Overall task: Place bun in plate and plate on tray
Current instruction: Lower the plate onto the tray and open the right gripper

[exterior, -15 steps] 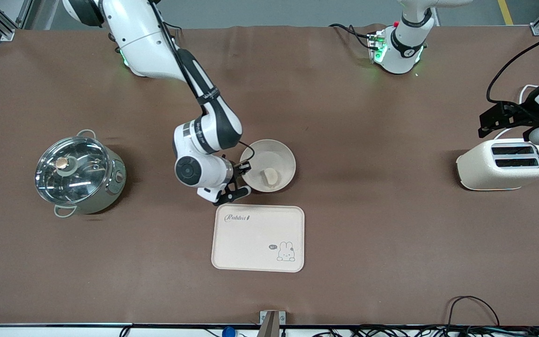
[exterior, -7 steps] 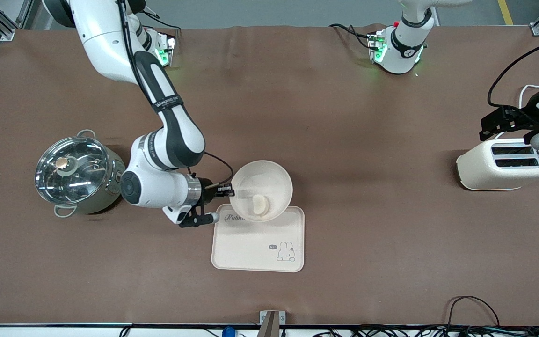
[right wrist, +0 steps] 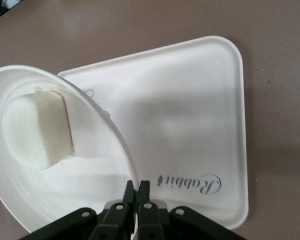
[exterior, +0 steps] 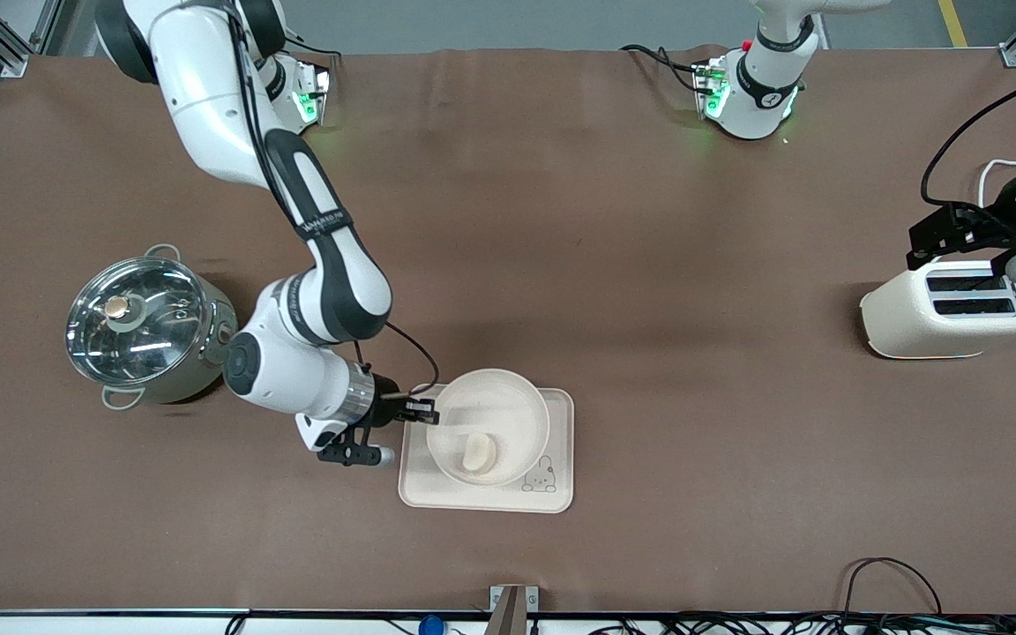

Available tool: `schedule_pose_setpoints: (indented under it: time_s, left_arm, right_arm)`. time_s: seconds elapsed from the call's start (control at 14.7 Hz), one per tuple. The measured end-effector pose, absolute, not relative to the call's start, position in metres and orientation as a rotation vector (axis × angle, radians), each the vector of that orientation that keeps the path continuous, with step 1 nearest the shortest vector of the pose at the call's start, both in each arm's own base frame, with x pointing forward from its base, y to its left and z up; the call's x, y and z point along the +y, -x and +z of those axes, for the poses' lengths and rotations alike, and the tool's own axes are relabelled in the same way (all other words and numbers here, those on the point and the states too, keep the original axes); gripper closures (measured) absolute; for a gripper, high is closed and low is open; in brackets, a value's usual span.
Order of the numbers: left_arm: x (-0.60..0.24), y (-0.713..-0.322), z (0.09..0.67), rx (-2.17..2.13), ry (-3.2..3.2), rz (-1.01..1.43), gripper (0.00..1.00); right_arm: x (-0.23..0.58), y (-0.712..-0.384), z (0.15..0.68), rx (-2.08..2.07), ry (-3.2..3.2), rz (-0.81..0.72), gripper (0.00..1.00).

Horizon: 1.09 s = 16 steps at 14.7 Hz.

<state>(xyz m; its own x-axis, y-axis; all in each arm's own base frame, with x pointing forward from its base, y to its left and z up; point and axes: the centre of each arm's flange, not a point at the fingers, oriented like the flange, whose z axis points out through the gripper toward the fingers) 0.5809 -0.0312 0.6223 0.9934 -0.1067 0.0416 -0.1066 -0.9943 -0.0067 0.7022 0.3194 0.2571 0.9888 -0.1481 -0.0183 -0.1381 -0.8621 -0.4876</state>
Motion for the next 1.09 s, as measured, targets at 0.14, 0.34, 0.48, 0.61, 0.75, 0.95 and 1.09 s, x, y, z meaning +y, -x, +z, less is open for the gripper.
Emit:
schedule_pose_setpoints:
  time_s: [0.14,0.34,0.48,0.61,0.75,0.95,1.09]
  left_arm:
    - [-0.031,-0.581,0.623,0.167,3.132,-0.067,0.0]
    - [-0.031,-0.581,0.623,0.166,3.137,-0.067,0.0]
    - [-0.031,-0.581,0.623,0.164,3.142,-0.067,0.0]
    - [-0.028,-0.581,0.623,0.157,3.143,-0.068,0.0]
    - [-0.026,-0.581,0.623,0.144,3.163,-0.068,0.0]
    - [-0.019,-0.582,0.622,0.119,3.188,-0.065,0.0]
    - [-0.018,-0.582,0.621,0.116,3.19,-0.064,0.0]
  right_arm:
    - [0.327,-0.708,0.234,0.245,2.627,-0.044,0.96]
    - [0.323,-0.714,0.203,0.286,2.638,-0.06,0.96]
    - [0.319,-0.716,0.191,0.318,2.639,-0.047,0.96]
    - [0.319,-0.714,0.184,0.335,2.64,-0.032,0.96]
    - [0.32,-0.713,0.181,0.343,2.64,-0.02,0.96]
    - [0.321,-0.712,0.179,0.343,2.641,-0.008,0.96]
    - [0.321,-0.711,0.179,0.339,2.642,0.005,0.91]
